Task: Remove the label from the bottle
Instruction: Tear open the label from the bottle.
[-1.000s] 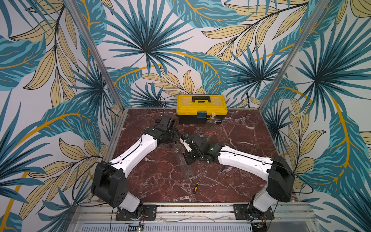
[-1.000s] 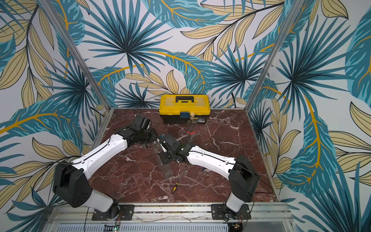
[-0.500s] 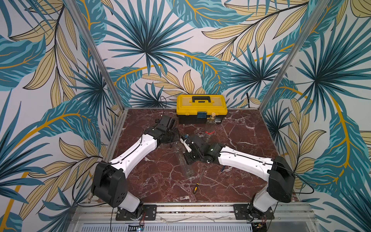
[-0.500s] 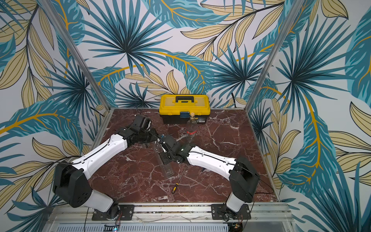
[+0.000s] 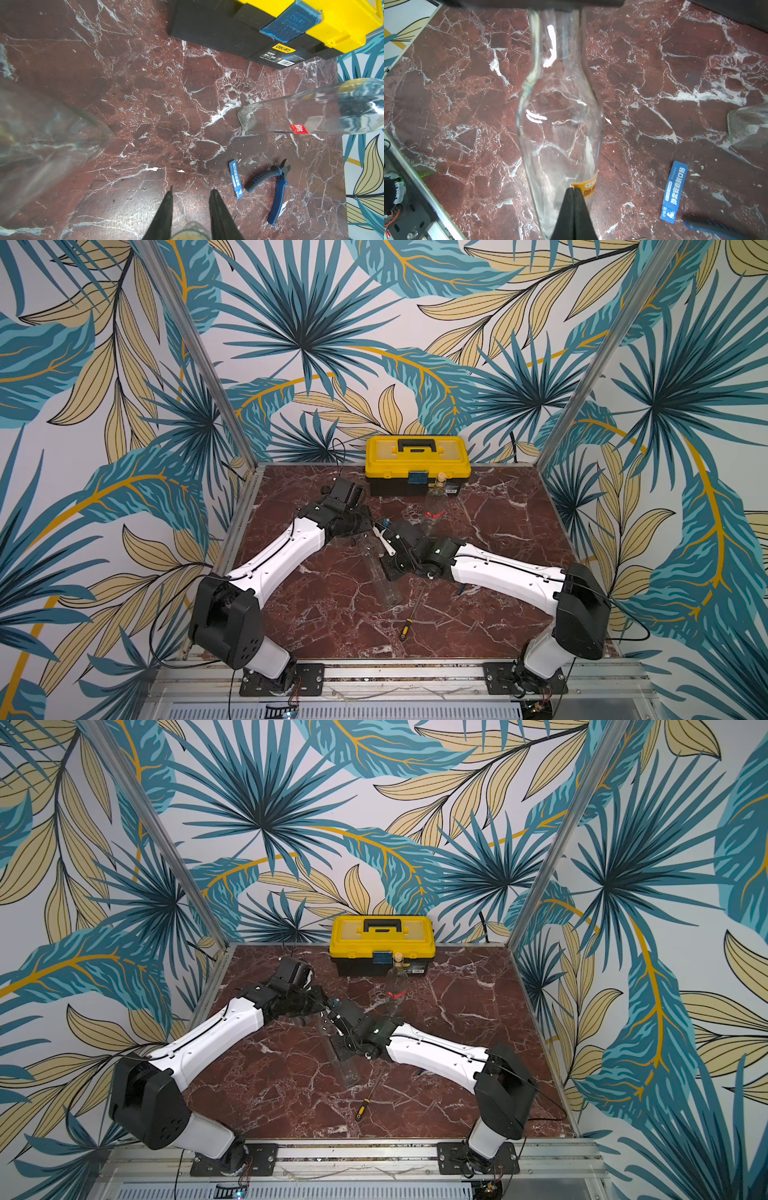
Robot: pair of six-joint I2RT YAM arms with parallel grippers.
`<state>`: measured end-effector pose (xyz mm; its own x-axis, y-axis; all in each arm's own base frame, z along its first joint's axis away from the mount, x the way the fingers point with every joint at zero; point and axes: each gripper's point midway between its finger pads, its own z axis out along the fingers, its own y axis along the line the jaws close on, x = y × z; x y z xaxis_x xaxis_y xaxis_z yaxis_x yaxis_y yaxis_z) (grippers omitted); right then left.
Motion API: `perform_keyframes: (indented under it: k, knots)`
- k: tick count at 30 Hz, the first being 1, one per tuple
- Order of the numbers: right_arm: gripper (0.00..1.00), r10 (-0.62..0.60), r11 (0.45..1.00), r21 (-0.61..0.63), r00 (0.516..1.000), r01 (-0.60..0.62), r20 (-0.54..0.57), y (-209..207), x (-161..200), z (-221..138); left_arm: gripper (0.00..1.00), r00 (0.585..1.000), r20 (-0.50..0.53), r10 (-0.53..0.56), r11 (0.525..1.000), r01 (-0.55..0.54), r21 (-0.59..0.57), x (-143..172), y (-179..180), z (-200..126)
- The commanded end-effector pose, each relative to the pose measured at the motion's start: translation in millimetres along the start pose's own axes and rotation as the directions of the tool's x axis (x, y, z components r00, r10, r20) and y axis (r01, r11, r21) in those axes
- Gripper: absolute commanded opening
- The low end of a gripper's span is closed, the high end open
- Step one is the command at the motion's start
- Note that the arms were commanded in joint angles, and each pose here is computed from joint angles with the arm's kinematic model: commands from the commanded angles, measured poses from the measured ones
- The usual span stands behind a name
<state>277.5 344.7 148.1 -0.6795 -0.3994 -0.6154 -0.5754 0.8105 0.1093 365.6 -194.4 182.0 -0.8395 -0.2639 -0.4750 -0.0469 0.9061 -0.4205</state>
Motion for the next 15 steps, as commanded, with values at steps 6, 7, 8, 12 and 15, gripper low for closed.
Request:
perform_keyframes:
  k: [6, 7, 8, 12, 15]
  knots:
    - [0.00, -0.020, 0.995, 0.101, 1.000, 0.019, 0.005, -23.9, 4.8, -5.3, 0.00, 0.996, -0.043, 0.084, 0.995, -0.086, -0.055, 12.5, 11.6, -9.1]
    - [0.00, -0.022, 0.995, 0.099, 1.000, 0.021, 0.006, -23.4, 4.3, -5.5, 0.00, 0.996, -0.042, 0.082, 0.995, -0.084, -0.055, 12.4, 11.6, -9.6]
    - [0.00, -0.022, 0.995, 0.101, 1.000, 0.021, 0.006, -23.6, 4.9, -5.1, 0.00, 0.996, -0.041, 0.082, 0.995, -0.084, -0.057, 12.1, 11.9, -9.7]
    - [0.00, -0.020, 0.995, 0.103, 1.000, 0.019, 0.011, -24.1, 4.7, -6.6, 0.00, 0.996, -0.041, 0.079, 0.995, -0.081, -0.056, 12.9, 12.2, -10.0]
    - [0.00, -0.018, 0.995, 0.100, 1.000, 0.017, 0.015, -23.7, 4.2, -7.6, 0.00, 0.996, -0.040, 0.078, 0.995, -0.080, -0.055, 12.5, 11.7, -10.3]
